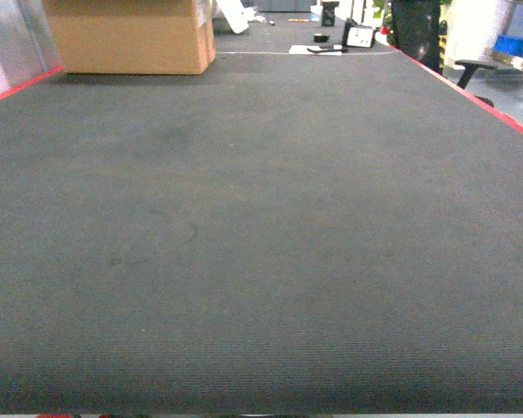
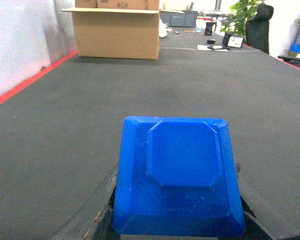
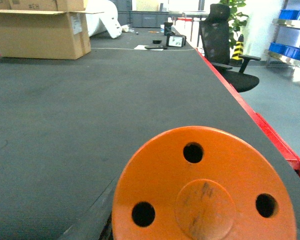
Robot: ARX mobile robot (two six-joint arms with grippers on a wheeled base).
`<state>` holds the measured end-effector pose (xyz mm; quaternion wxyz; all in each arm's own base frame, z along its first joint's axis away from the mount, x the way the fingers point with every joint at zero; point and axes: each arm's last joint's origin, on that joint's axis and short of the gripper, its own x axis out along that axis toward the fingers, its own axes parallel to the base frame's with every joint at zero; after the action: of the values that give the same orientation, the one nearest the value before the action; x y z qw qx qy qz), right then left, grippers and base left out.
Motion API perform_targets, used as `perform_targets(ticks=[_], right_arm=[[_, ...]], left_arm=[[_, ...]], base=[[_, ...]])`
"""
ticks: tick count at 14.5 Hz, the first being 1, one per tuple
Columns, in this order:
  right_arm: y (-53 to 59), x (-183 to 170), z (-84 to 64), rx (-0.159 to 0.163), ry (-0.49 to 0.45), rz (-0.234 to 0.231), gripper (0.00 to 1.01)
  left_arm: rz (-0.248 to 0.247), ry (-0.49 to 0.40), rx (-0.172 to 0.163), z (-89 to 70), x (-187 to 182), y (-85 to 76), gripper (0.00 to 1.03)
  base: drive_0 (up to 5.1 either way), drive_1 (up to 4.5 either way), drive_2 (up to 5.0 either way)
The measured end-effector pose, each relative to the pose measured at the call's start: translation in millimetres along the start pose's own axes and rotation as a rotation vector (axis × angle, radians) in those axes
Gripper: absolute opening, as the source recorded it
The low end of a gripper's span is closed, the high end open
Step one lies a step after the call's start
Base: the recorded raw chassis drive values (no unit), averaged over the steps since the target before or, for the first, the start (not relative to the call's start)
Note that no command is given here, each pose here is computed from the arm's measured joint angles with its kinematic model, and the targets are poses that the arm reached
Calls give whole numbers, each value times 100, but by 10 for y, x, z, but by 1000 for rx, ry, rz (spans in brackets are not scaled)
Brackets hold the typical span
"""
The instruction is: Sort blue parts and orange caps into right shelf containers
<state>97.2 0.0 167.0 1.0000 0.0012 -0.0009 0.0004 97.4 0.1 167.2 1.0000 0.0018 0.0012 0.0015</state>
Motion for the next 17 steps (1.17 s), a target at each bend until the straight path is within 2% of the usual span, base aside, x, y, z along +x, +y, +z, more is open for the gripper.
perform_targets(ticks=[17], right_arm=[[0,0,0,0,0,0,46]], left_arm=[[-2,0,0,0,0,-1,43]], base=[[-161,-161,-161]])
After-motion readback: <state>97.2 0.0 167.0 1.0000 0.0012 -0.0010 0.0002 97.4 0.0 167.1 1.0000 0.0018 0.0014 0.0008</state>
